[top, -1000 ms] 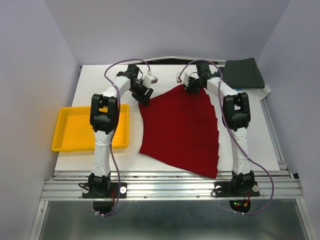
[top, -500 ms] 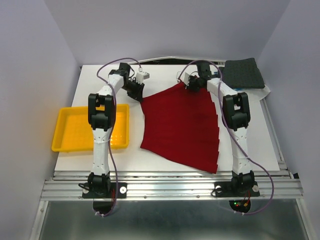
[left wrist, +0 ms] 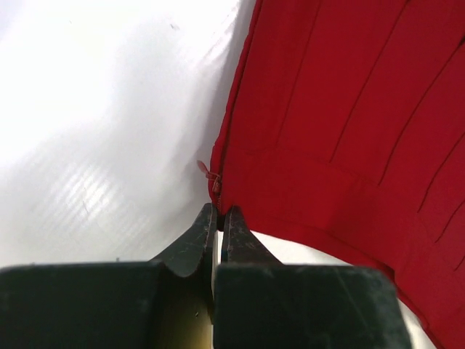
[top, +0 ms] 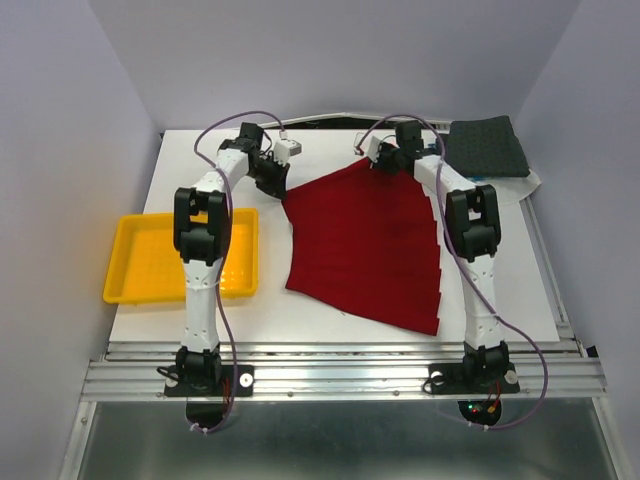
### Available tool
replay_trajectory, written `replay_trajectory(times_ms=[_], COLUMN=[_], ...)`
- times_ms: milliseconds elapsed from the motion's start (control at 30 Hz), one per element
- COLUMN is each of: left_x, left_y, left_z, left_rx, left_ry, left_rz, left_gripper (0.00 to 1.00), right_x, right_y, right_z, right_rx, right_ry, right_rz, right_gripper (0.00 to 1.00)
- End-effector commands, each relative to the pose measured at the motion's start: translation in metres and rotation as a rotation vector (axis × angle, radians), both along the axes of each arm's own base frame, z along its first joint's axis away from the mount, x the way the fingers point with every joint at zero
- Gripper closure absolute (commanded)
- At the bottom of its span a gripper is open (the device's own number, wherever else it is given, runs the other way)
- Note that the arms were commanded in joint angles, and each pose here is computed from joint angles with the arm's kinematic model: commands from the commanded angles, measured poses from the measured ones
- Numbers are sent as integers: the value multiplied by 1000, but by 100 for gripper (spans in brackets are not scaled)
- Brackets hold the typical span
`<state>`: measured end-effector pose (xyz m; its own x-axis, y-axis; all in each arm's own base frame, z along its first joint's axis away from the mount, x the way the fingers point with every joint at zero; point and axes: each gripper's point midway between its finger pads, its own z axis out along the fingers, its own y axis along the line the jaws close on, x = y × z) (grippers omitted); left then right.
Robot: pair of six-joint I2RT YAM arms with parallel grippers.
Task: Fold and stack the skirts
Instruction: Fold the skirt
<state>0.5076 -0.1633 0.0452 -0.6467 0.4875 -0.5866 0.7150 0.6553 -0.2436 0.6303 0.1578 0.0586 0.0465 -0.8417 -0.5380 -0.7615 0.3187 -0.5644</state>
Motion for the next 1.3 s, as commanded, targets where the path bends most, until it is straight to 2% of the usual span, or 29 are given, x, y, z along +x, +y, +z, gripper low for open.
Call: replay_trajectory(times_ms=[0, 33, 67, 100, 133, 167, 300, 333, 400, 433, 467, 500, 567, 600, 633, 700, 733, 767, 800, 833, 867, 1000, 1100, 1267], left_x=[0, -11, -14, -15, -27, -32, -54, -70, -82, -100, -110, -118, -148, -160, -184, -205, -224, -234, -245, -259, -270, -303, -319, -329], left_y=[10, 12, 12, 10, 13, 13, 17, 18, 19, 18, 18, 18, 12, 10, 4, 0, 4, 2, -2, 2, -1, -5, -12, -35], left_z=[74, 82, 85, 92, 95, 97, 108, 108, 108, 104, 100, 114, 94, 106, 86, 80, 73, 69, 74, 59, 52, 16, -18, -31], left_rx=[50, 63, 77, 97, 116, 132, 206, 217, 234, 238, 244, 249, 269, 266, 271, 279, 281, 279, 265, 267, 264, 291, 337, 306], left_ry=[-207, -227, -248, -293, -314, -333, -447, -456, -486, -485, -483, -542, -538, -589, -561, -582, -588, -593, -621, -594, -583, -494, -335, -236], left_rz=[-19, -29, -39, -46, -63, -73, -113, -131, -161, -184, -205, -219, -281, -293, -347, -388, -413, -435, -458, -478, -510, -581, -607, -601], left_gripper=[100, 100, 100, 100, 100, 100, 100, 100, 100, 100, 100, 100, 100, 100, 100, 100, 100, 100, 100, 100, 100, 100, 100, 100], right_x=[11, 1, -8, -16, -29, -40, -86, -98, -130, -148, -166, -191, -226, -253, -276, -308, -337, -354, -370, -396, -410, -441, -437, -412], right_y=[-15, -16, -17, -18, -19, -21, -29, -30, -31, -33, -32, -38, -39, -36, -42, -42, -43, -46, -47, -54, -54, -65, -66, -59], right_z=[115, 109, 138, 145, 135, 159, 171, 172, 153, 171, 165, 164, 151, 124, 131, 120, 93, 99, 91, 63, 63, 13, -19, -42], right_rx=[28, 22, 19, 17, 9, 12, -8, -10, -28, -23, -28, -34, -40, -54, -54, -61, -78, -79, -86, -106, -115, -159, -168, -153], right_ry=[-224, -200, -245, -250, -219, -248, -195, -182, -105, -126, -89, -77, -19, 48, 45, 71, 151, 122, 143, 220, 191, 221, 253, 361], right_rz=[-57, -46, -31, -22, -6, 0, 22, 30, 53, 66, 77, 80, 99, 127, 129, 150, 174, 190, 207, 221, 252, 276, 239, 126], right_gripper=[99, 99, 99, 99, 99, 99, 99, 99, 99, 99, 99, 99, 99, 99, 99, 99, 99, 99, 99, 99, 99, 99, 99, 99])
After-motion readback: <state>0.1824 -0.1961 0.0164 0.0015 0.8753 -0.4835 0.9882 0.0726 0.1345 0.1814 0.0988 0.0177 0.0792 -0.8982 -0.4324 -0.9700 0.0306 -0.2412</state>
